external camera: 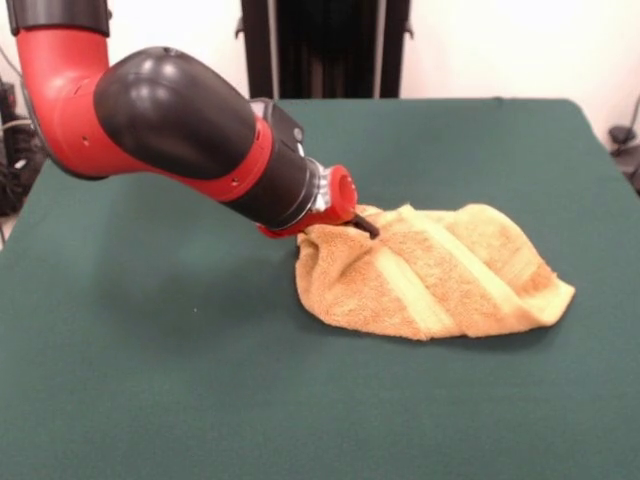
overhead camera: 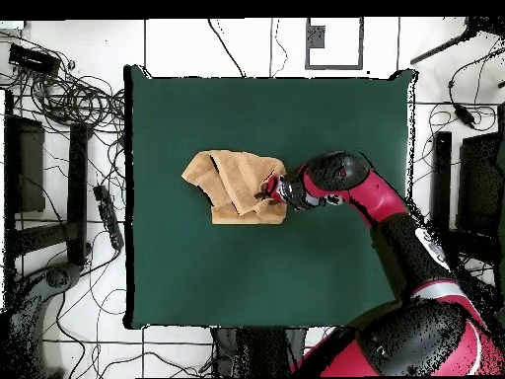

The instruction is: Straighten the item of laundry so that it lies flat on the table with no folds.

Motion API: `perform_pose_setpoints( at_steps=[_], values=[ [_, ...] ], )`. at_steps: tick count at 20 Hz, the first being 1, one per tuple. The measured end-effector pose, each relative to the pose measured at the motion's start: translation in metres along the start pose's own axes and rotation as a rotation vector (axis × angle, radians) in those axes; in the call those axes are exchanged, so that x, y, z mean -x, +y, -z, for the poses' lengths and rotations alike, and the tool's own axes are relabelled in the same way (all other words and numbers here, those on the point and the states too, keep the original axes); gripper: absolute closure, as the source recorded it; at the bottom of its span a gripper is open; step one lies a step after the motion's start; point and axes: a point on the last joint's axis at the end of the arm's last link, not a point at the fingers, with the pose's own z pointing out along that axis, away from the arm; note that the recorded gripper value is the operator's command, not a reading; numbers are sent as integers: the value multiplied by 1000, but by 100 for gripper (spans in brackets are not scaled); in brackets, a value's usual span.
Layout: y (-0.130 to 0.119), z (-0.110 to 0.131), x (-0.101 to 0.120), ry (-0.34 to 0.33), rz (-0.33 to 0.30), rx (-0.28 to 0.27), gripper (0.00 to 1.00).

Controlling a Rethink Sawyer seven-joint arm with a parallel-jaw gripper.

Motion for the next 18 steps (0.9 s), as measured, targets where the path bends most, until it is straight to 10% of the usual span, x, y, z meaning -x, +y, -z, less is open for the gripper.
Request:
perform_pose_setpoints(
  at_steps=[3,4,18],
  values=[
    [-2,2,1,-1,-1,0,0],
    [-3,2,1,0,3,-7,100],
    [-14,0,5,5,31,-20,100]
  ],
)
